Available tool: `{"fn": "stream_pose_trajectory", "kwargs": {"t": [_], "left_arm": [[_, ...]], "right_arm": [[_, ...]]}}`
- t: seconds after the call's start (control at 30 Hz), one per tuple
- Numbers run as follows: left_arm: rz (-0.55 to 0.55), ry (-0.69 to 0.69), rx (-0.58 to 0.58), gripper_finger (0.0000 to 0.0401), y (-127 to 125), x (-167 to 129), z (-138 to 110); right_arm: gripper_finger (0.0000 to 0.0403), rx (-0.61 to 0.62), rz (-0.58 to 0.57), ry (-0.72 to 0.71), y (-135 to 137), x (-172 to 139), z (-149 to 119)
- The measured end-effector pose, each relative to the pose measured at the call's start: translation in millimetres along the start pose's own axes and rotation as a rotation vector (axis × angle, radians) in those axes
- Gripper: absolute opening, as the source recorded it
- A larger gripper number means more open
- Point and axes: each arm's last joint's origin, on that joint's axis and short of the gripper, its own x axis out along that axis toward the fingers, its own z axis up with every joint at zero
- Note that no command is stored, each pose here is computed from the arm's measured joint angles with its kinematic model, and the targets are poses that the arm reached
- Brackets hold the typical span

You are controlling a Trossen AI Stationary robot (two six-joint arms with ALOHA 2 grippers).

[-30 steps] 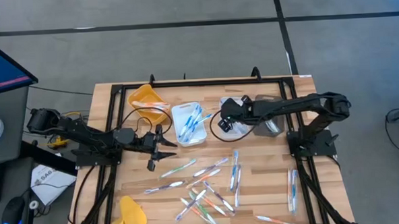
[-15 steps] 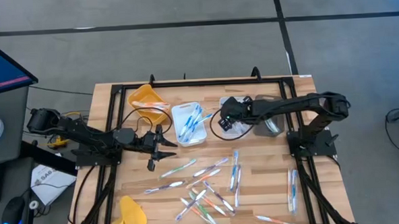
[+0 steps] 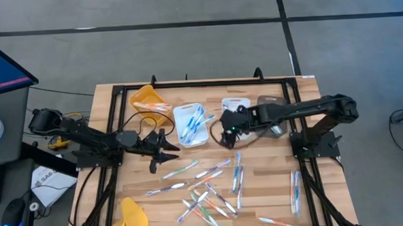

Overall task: Pick & Place Toothbrushes
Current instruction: Put the orange toothbrush into the orange bin

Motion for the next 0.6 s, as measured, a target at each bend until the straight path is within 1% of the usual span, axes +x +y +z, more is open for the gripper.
{"fn": "stream_pose_trajectory", "kwargs": {"t": [0.07,0.17,0.23,0.33,0.47,0.6], "left_arm": [[0.023,-0.010,0.002,0.0140,-1,2,-2],[0.041,-0.032,0.002,0.0140,-1,5,-3],[0.043,-0.040,0.001,0.0140,-1,7,-5],[0.037,-0.062,-0.004,0.0140,-1,10,-6],[0.031,-0.084,-0.017,0.0140,0,14,-8],[0.030,-0.090,-0.052,0.0140,1,18,-13]], "right_arm": [[0.0260,-0.019,0.028,0.022,10,-11,-2],[0.0260,0.025,0.048,0.051,26,-27,-7],[0.0260,0.027,0.088,0.076,39,-37,-14],[0.0260,-0.021,0.155,0.110,62,-48,-32],[0.0260,-0.077,0.199,0.156,92,-64,-64],[0.0260,-0.052,0.234,0.197,116,-78,-95]]}}
